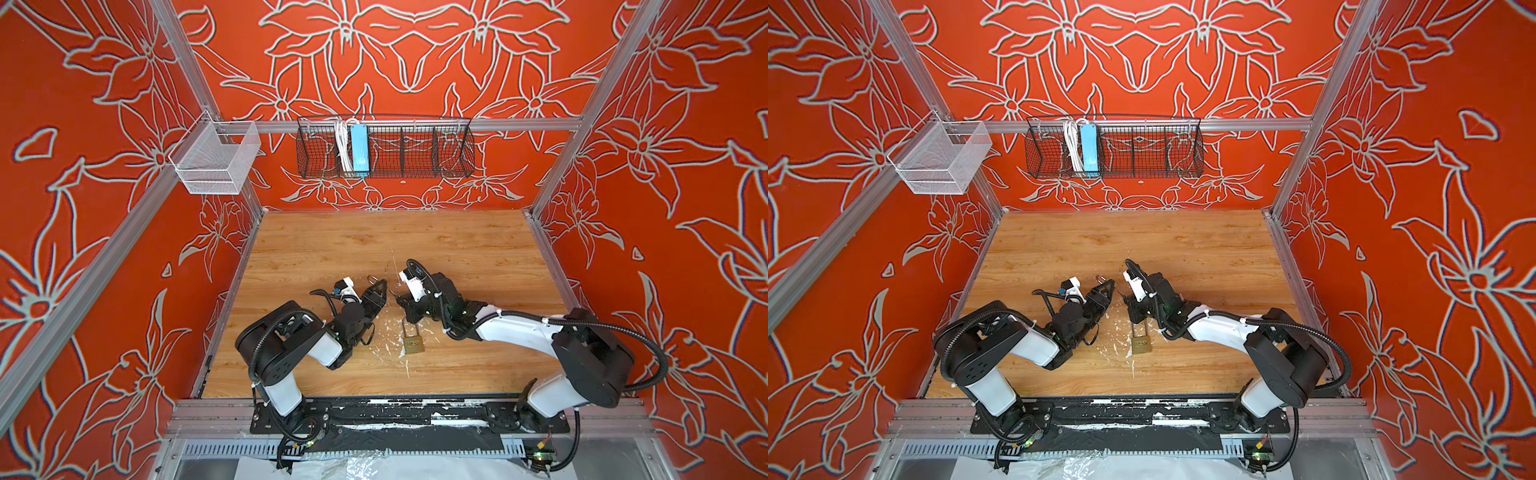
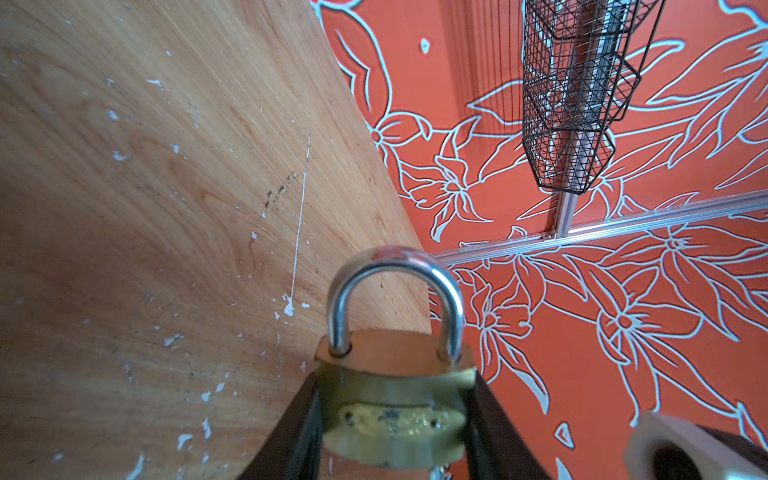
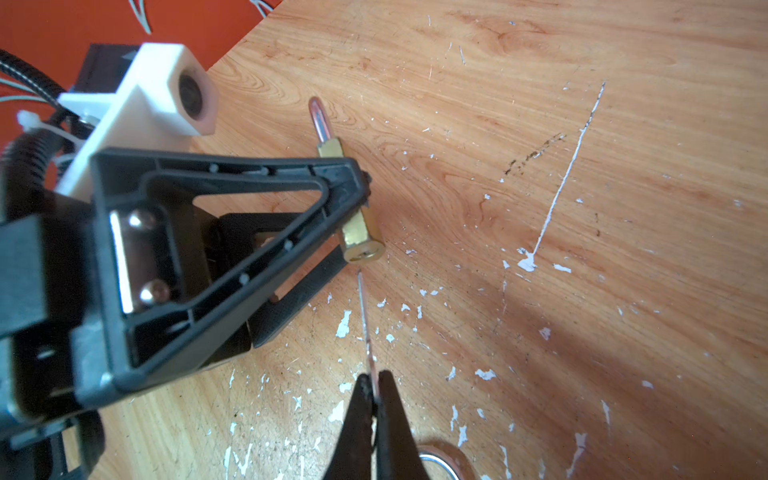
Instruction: Unlock with the key
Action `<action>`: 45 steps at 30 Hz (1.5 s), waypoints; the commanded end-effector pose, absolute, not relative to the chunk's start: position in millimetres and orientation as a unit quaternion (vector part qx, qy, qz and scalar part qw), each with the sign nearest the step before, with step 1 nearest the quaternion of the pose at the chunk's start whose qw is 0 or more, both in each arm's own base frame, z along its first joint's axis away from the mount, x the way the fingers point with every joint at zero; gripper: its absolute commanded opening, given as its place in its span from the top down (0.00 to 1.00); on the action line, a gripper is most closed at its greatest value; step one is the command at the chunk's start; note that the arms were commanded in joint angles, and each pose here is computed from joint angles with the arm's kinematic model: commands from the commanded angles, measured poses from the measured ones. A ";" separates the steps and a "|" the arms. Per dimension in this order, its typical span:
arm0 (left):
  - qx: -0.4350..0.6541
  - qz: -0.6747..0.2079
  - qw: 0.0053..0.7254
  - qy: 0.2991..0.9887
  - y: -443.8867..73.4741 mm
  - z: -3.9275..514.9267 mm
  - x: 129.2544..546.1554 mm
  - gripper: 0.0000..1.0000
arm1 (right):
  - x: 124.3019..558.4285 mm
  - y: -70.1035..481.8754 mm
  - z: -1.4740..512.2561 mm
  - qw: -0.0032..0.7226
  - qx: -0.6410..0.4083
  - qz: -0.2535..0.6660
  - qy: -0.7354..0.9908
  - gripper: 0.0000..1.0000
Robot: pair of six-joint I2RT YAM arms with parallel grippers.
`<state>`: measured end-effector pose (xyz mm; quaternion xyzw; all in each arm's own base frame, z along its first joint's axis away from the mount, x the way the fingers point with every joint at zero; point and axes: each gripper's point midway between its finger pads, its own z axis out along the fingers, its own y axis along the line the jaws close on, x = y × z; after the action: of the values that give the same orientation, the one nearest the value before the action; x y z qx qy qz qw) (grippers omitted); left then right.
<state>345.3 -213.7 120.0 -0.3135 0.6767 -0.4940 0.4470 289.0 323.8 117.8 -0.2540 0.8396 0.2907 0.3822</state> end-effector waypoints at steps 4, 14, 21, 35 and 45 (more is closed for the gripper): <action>-0.302 -0.541 0.456 0.639 -221.5 152.7 346.1 1.00 | 291.8 333.2 121.2 0.378 -0.256 0.303 0.836 1.00; -0.296 -0.550 0.449 0.640 -226.1 154.6 345.4 1.00 | 293.9 330.5 120.4 0.381 -0.252 0.295 0.839 1.00; -0.293 -0.553 0.444 0.641 -228.8 154.2 345.3 1.00 | 297.2 327.3 119.3 0.384 -0.245 0.284 0.844 1.00; -0.281 -0.558 0.428 0.653 -241.9 146.6 345.6 1.00 | 300.1 322.9 122.2 0.391 -0.232 0.277 0.847 1.00; -0.258 -0.556 0.423 0.668 -256.7 139.3 343.7 1.00 | 303.1 310.6 132.6 0.414 -0.214 0.263 0.845 1.00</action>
<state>346.5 -238.9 118.5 -0.2894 0.6859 -0.5207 0.4179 295.3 311.9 108.1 -0.2307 0.8586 0.2567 0.3790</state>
